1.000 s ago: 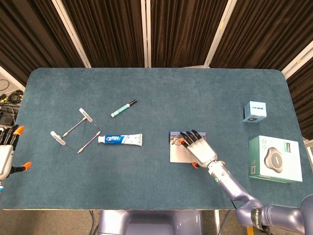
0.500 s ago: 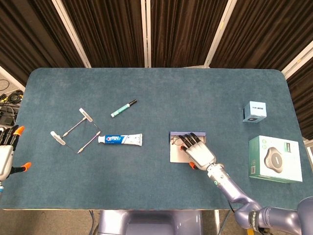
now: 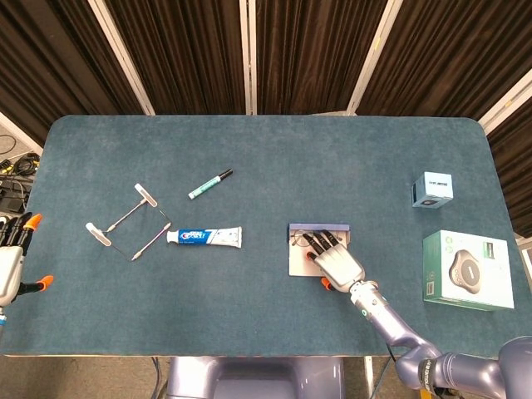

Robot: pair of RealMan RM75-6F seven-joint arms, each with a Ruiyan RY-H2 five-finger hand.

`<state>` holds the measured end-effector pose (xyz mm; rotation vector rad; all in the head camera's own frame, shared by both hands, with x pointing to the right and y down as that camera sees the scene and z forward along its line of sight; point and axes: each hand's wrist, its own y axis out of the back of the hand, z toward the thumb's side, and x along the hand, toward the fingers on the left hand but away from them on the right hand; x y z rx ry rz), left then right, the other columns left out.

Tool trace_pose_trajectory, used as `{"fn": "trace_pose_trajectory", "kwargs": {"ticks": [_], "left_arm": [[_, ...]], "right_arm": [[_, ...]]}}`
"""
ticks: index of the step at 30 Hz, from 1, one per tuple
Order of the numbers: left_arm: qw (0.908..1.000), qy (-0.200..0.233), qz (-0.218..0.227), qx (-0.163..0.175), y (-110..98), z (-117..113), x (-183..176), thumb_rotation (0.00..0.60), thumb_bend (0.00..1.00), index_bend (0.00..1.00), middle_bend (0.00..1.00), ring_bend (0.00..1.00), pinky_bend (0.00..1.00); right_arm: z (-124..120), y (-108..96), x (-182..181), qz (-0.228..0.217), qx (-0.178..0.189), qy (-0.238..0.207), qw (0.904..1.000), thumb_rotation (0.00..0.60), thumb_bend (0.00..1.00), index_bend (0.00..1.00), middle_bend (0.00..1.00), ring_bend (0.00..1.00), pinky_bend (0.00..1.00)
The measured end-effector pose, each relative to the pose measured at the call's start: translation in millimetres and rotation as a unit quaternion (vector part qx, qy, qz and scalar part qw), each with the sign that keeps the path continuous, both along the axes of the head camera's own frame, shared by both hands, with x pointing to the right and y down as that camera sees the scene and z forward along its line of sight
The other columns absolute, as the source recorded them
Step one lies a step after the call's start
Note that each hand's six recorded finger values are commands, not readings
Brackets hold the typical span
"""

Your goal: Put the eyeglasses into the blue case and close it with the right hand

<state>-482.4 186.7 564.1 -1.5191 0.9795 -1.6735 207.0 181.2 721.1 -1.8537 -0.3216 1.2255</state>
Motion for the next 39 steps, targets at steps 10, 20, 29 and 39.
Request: {"fn": "trace_pose_trajectory", "kwargs": {"ticks": [10, 20, 29, 39], "left_arm": [[1.0000, -0.001, 0.000, -0.001, 0, 0, 0, 0.600, 0.00, 0.00, 0.00, 0.00, 0.00], [1.0000, -0.002, 0.000, -0.001, 0, 1, 0, 0.600, 0.00, 0.00, 0.00, 0.00, 0.00], [1.0000, -0.002, 0.000, -0.001, 0, 1, 0, 0.600, 0.00, 0.00, 0.00, 0.00, 0.00], [1.0000, -0.001, 0.000, -0.001, 0, 1, 0, 0.600, 0.00, 0.00, 0.00, 0.00, 0.00]], "right_arm": [[4, 1, 2, 0.001, 0.001, 0.002, 1.0000, 0.600, 0.23, 0.34, 0.00, 0.00, 0.00], [7, 2, 3, -0.001, 0.001, 0.004, 1.0000, 0.600, 0.23, 0.33, 0.00, 0.00, 0.00], [11, 1, 3, 0.002, 0.004, 0.003, 1.0000, 0.600, 0.35, 0.33, 0.00, 0.00, 0.00], [9, -4, 3, 0.011, 0.009, -0.006, 0.9999, 0.600, 0.37, 0.35, 0.00, 0.00, 0.00]]}}
